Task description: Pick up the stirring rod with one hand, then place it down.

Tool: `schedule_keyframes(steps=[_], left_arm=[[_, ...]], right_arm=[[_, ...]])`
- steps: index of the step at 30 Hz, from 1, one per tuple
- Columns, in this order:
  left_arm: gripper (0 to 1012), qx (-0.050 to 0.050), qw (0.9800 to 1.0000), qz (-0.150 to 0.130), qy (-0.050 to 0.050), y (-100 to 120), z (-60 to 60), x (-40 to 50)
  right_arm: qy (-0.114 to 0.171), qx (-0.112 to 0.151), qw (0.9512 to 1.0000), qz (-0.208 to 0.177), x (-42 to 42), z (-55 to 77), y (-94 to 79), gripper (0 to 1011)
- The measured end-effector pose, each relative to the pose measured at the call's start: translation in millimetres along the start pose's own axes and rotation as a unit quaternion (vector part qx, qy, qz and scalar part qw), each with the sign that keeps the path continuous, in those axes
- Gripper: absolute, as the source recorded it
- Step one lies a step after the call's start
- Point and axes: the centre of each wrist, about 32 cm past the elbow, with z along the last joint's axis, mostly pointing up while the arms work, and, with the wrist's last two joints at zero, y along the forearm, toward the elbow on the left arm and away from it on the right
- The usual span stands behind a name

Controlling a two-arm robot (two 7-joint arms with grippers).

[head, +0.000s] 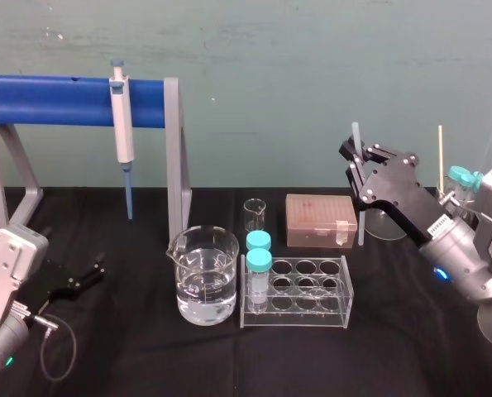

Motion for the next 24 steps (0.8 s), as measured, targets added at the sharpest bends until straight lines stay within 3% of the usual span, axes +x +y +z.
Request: schedule_keyframes(steps=[7,8,24], left_arm=[[1000,0.0,1.0,0.0,0.0,0.0,0.0,0.0],[1000,0.0,1.0,0.0,0.0,0.0,0.0,0.0],[1000,0.0,1.0,0.0,0.0,0.0,0.0,0.0]], right_arm=[[0.011,0.005,0.9998,-0.013,-8.4,-1.0,-10.7,77],[0.016,0.002,0.9997,-0.02,-12.7,-1.2,-16.4,77],[0.016,-0.004,0.9993,-0.033,-15.6,0.5,-19.3,77]])
